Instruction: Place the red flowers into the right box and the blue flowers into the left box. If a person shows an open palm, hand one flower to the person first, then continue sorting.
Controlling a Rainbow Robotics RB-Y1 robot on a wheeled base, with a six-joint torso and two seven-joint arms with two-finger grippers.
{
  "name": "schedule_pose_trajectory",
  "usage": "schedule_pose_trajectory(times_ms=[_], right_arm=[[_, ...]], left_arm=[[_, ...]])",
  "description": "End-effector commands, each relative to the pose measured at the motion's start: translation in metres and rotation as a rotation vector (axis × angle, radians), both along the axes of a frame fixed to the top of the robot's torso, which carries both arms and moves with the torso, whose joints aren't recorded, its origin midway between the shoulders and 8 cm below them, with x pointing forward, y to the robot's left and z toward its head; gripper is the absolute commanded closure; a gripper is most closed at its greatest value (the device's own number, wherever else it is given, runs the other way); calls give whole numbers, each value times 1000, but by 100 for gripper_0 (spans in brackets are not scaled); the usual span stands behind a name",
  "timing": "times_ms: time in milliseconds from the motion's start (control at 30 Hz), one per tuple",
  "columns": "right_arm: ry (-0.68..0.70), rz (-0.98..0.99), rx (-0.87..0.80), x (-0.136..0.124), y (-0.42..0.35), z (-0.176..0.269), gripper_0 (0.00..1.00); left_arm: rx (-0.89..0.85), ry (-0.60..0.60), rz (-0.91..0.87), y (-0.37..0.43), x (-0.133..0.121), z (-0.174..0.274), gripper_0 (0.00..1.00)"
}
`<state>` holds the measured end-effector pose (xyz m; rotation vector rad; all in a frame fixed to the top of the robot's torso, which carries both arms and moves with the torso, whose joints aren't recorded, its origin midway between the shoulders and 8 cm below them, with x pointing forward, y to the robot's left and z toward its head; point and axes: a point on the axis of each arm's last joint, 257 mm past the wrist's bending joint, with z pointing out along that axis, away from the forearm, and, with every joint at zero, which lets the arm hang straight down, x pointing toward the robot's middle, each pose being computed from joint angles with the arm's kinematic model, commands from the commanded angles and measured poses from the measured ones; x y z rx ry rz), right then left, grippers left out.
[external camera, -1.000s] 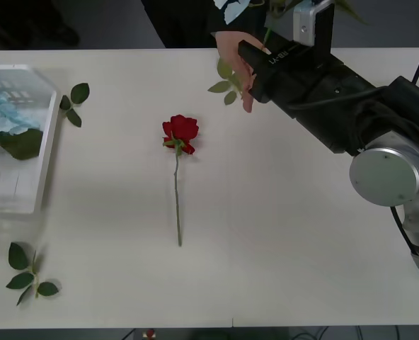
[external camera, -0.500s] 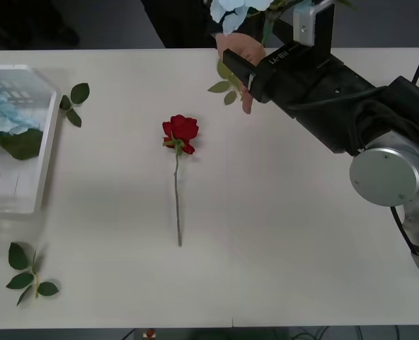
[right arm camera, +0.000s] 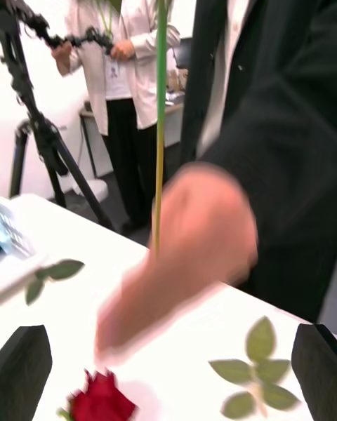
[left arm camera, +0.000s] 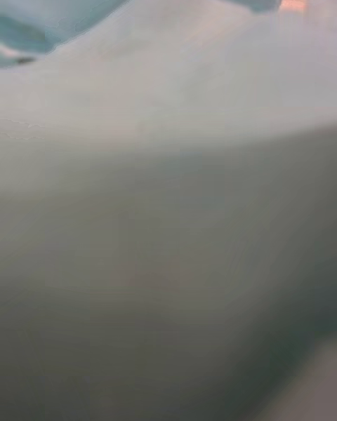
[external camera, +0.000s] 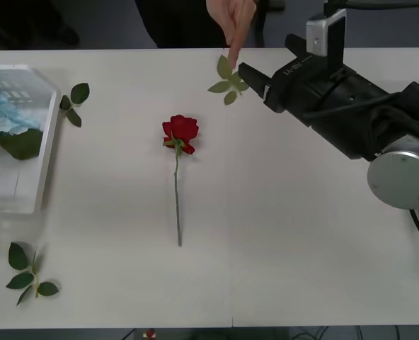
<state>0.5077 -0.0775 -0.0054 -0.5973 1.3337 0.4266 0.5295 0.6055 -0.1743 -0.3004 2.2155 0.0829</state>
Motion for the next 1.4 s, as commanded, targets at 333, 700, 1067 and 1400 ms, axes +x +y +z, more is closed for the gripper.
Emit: schedule_pose_trajectory(times_ms=[333, 700, 1067, 1400], right_arm=[[-74, -32, -321, -13, -65, -5, 0], [-42, -31, -652, -26, -134, -24, 0], [56, 148, -704, -66, -183, -31, 0], [211, 260, -628, -89, -215, -44, 0]], left_arm=[[55, -44, -13, 11, 5, 34, 100], [-20, 16, -63, -12, -1, 20, 7], [-105, 179, -190, -103, -23, 83, 6], [-239, 160, -178, -206, 22, 119, 6]])
